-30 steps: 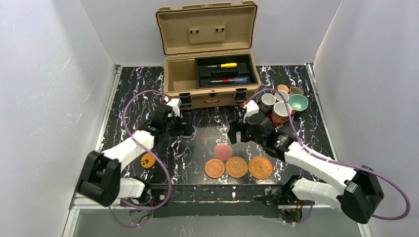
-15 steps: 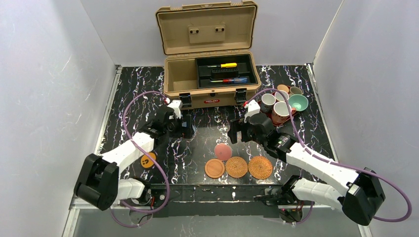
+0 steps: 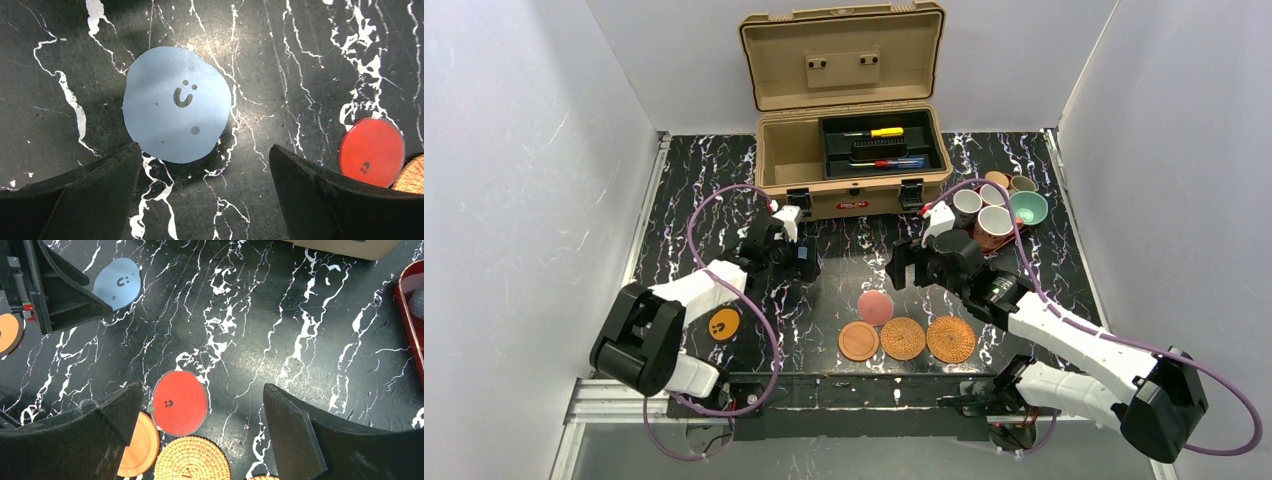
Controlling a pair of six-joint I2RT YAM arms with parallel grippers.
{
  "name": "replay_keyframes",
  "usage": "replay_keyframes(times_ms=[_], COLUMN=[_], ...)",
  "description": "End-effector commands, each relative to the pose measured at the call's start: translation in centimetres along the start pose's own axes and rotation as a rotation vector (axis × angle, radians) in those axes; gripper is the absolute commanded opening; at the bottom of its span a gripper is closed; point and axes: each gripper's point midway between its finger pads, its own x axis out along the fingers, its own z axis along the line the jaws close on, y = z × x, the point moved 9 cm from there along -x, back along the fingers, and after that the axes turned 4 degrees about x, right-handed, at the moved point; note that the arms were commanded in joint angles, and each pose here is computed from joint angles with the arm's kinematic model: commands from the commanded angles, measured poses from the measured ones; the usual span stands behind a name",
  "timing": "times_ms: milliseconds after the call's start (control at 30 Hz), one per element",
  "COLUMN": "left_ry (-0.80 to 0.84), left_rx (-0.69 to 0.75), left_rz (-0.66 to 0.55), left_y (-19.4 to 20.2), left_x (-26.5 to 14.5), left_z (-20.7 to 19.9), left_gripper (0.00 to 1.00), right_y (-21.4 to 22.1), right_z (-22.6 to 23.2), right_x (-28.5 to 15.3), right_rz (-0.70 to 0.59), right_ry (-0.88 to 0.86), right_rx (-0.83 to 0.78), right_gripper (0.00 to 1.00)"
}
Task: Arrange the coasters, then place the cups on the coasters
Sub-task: Move the coaster to the center of the board.
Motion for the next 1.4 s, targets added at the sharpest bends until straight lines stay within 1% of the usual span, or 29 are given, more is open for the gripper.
replay_keyframes(times_ms=[0, 133, 200, 333, 400, 467, 567, 700, 733, 867, 967, 1100, 1267, 1367], left_ry=[-0.024, -0.041, -0.057, -0.107, -0.127, -0.153, -0.218, -0.299, -0.329, -0.376, -0.426, -0.417, -0.41, -0.412], left_rx=[-0.01, -0.056, -0.064, -0.066, -0.071, -0.085, -0.134, -0.28, -0.287, -0.236, -0.226, -0.233, -0.231, -0.229], left_rz=[-0.015, -0.046, -0.084, -0.215, -0.254, -0.258, -0.265, -0.323, -0.347, -0.429, -0.424, -0.431, -0.439, -0.444], left_y=[-0.3, -0.1, -0.6, -2.3, -3.2, -3.5, -3.5, -3.6, -3.9, -4.9, -5.1, -5.1, -5.4, -5.4], left_x=[0.4, 0.2, -0.5, -3.5, -5.4, -7.3, -9.8, -12.6, -13.2, -14.6, -15.5, -15.9, -16.2, -16.3], left_z=[0.1, 0.1, 0.1, 0.2, 0.2, 0.5, 2.0, 5.0, 5.5, 5.9, 6.2, 6.0, 5.9, 5.8], left_gripper=[0.98, 0.98, 0.98, 0.98, 0.98, 0.98, 0.98, 0.98, 0.98, 0.98, 0.98, 0.98, 0.98, 0.98], right_y=[-0.6, -0.6, -0.6, -0.9, -1.2, -1.4, -1.8, -1.4, -1.2, -0.5, 0.1, 1.6, 3.2, 3.8], right_z=[-0.1, 0.0, 0.0, 0.3, 1.0, 1.7, 3.6, 7.0, 7.8, 10.5, 12.5, 14.2, 14.3, 14.2], right_x=[-0.4, -0.3, -0.1, 0.6, 1.3, 2.0, 3.4, 5.7, 6.4, 9.5, 11.9, 15.2, 18.3, 19.2], right_rz=[-0.041, -0.045, -0.042, -0.031, -0.031, -0.034, -0.045, -0.042, -0.042, -0.056, -0.061, -0.063, -0.052, -0.035], right_ry=[0.005, 0.005, 0.007, -0.008, -0.048, -0.082, -0.113, -0.128, -0.137, -0.199, -0.205, -0.181, -0.144, -0.144], right_rx=[0.019, 0.021, 0.016, -0.007, -0.013, -0.022, -0.063, -0.144, -0.152, -0.14, -0.142, -0.202, -0.302, -0.365], right_gripper=[0.99, 0.99, 0.98, 0.98, 0.99, 0.98, 0.98, 0.98, 0.98, 0.98, 0.98, 0.98, 0.98, 0.98])
